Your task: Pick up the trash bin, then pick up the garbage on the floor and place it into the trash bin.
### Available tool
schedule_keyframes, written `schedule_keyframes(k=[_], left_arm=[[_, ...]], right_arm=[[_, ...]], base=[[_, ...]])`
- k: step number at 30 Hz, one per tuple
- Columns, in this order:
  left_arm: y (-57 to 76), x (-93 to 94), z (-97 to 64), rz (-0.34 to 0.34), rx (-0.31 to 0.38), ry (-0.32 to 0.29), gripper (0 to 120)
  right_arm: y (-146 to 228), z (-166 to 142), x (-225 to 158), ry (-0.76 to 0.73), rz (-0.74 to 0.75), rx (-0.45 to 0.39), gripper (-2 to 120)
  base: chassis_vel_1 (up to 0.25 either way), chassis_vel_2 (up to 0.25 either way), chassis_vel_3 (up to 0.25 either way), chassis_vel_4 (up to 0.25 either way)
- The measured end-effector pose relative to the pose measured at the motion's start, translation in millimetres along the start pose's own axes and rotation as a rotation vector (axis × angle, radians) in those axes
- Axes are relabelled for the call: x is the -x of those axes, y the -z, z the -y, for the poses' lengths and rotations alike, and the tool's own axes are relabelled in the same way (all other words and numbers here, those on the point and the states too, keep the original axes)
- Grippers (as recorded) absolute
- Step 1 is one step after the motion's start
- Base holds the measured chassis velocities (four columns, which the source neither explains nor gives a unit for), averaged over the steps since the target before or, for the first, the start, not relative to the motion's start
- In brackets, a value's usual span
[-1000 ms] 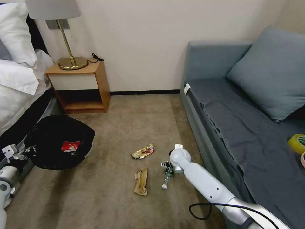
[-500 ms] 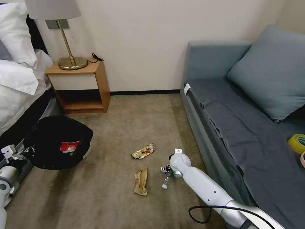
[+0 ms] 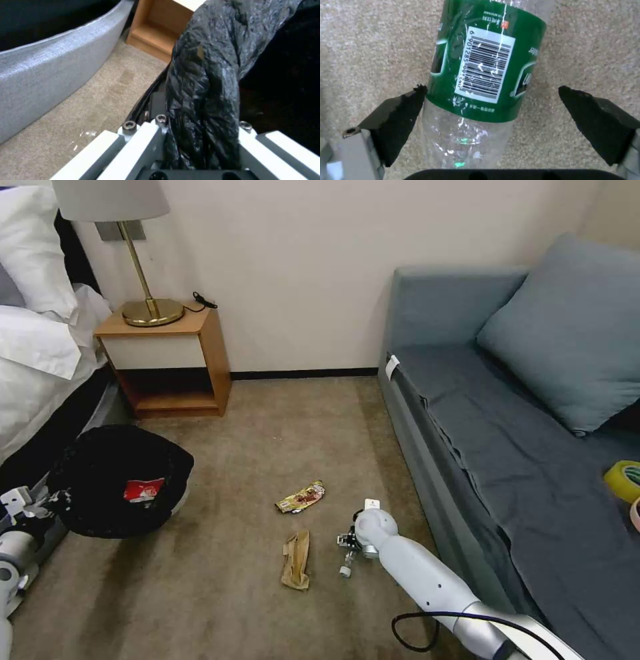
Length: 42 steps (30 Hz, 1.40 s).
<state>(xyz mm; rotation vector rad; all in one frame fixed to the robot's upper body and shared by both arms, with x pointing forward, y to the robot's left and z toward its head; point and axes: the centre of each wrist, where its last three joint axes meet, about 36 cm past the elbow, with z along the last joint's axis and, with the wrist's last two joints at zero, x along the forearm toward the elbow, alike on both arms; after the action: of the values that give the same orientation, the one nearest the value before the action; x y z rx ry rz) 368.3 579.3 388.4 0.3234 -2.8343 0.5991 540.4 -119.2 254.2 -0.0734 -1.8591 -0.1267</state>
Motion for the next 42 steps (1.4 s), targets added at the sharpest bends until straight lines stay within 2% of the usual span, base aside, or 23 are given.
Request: schedule_keyframes(k=[4,7,9,10,12,16,17,26,32,36,42], left_arm=[[-0.4,0.0,-0.2,0.0,0.001,0.0,2],[-1.2,0.0,-0.6,0.0,0.0,0.001,2],[-1.3,-0.1,-0.9,0.0,0.0,0.002,2],[-1.4,-0.2,-1.2,0.0,0.0,0.002,2],[-1.4,-0.3,-1.4,0.001,-0.001,0.002,2],[-3.0,-1.1,-2.5,0.0,-0.004,0.003,2],[-3.0,-1.1,-2.5,0.0,-0.004,0.003,2],[-5.0,-0.4,-1.7,-0.002,-0.008,0.001,2],[-7.4,1.1,1.8,-0.004,-0.01,-0.005,2],[-8.9,1.7,4.0,-0.005,-0.011,-0.008,2],[-10.8,0.7,6.1,-0.01,-0.007,-0.012,2]], right_arm=[[-0.3,0.8,2.7,0.002,0.0,0.005,95],[0.1,1.2,4.8,-0.001,0.002,0.006,81],[0.1,1.3,4.9,-0.001,0.003,0.006,77],[0.0,1.6,5.0,0.0,0.003,0.005,70],[-0.1,1.8,5.0,0.0,0.003,0.004,69],[-2.4,0.8,5.7,0.004,0.005,-0.003,48],[-2.4,0.8,5.7,0.004,0.005,-0.003,48],[-3.8,3.2,5.8,0.011,0.019,-0.004,23],[2.4,9.5,-2.1,0.016,0.043,0.006,22],[14.1,11.4,-21.3,0.029,0.1,0.006,22],[39.9,-3.2,-83.4,0.113,0.29,-0.027,22]], base=[[0.0,0.0,0.0,0.0],[0.0,0.0,0.0,0.0],[0.0,0.0,0.0,0.0],[0.0,0.0,0.0,0.0],[0.0,0.0,0.0,0.0],[0.0,0.0,0.0,0.0],[0.0,0.0,0.0,0.0],[0.0,0.0,0.0,0.0],[0.0,0.0,0.0,0.0],[0.0,0.0,0.0,0.0],[0.0,0.0,0.0,0.0]])
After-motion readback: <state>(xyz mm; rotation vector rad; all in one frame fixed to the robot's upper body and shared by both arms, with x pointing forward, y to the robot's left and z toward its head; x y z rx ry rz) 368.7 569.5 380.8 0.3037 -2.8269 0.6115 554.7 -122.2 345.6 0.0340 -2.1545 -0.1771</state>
